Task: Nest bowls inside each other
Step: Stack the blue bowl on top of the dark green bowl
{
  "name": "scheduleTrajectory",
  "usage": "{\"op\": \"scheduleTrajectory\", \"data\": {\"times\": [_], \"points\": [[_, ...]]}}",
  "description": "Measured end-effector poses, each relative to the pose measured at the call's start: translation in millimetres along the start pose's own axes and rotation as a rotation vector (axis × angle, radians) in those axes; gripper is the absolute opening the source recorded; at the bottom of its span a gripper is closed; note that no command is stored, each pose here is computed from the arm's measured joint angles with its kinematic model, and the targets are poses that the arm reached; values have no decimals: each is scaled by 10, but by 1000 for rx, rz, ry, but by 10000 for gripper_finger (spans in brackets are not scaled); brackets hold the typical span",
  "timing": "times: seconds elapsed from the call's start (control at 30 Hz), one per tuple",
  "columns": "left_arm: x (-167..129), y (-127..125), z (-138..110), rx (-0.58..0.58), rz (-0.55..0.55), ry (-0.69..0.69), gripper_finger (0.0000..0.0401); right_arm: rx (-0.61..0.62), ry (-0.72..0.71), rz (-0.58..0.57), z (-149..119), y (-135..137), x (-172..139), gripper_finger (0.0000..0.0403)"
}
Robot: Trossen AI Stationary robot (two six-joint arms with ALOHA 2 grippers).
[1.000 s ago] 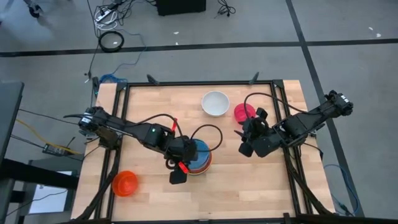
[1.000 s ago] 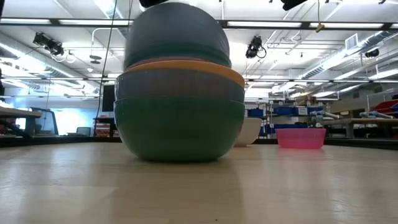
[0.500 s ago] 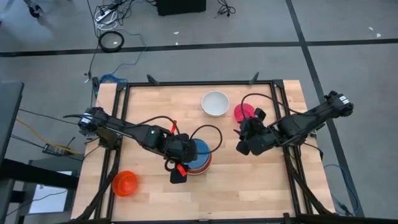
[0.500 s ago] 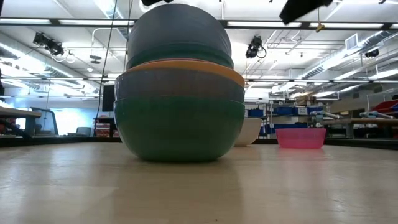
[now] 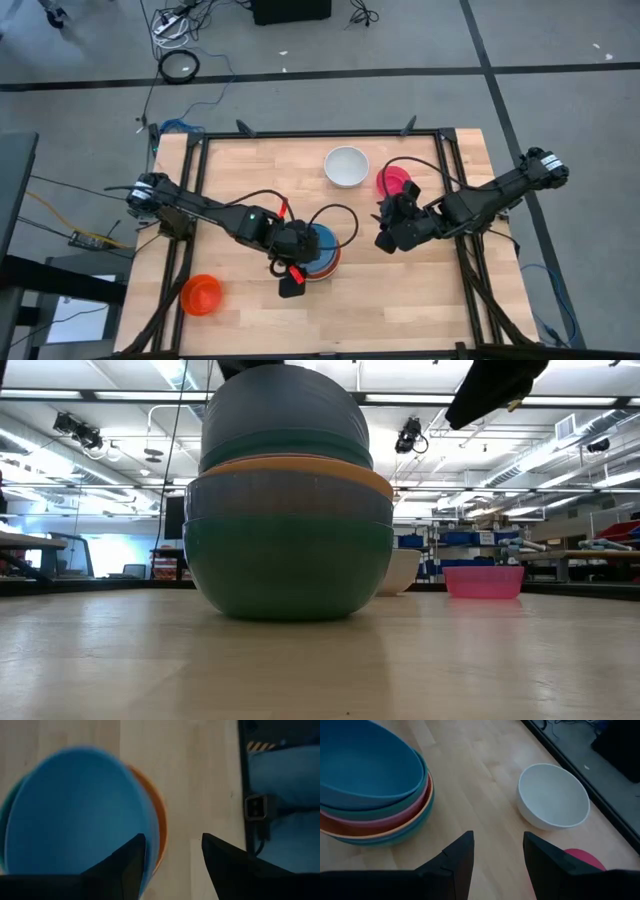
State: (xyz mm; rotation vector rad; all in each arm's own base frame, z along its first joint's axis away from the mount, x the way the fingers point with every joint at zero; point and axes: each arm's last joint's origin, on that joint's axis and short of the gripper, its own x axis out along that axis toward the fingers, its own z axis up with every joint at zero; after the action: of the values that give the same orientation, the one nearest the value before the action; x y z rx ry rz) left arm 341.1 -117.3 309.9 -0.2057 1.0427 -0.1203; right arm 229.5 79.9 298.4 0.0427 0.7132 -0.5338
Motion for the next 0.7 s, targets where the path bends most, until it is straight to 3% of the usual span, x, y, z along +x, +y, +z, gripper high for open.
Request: {"op": "scheduleTrajectory", "data": {"times": [0.17,0.43,0.7], "points": [[-15,-15,28,1,-17,-25,203,3,-7,2,7,4,1,158],[-344,-53,137,0,38,-42,203,22,-27,-44,58,-57,55,158],[-466,-67,144,16,138,-61,203,198,58,46,167,-187,219,158]]}}
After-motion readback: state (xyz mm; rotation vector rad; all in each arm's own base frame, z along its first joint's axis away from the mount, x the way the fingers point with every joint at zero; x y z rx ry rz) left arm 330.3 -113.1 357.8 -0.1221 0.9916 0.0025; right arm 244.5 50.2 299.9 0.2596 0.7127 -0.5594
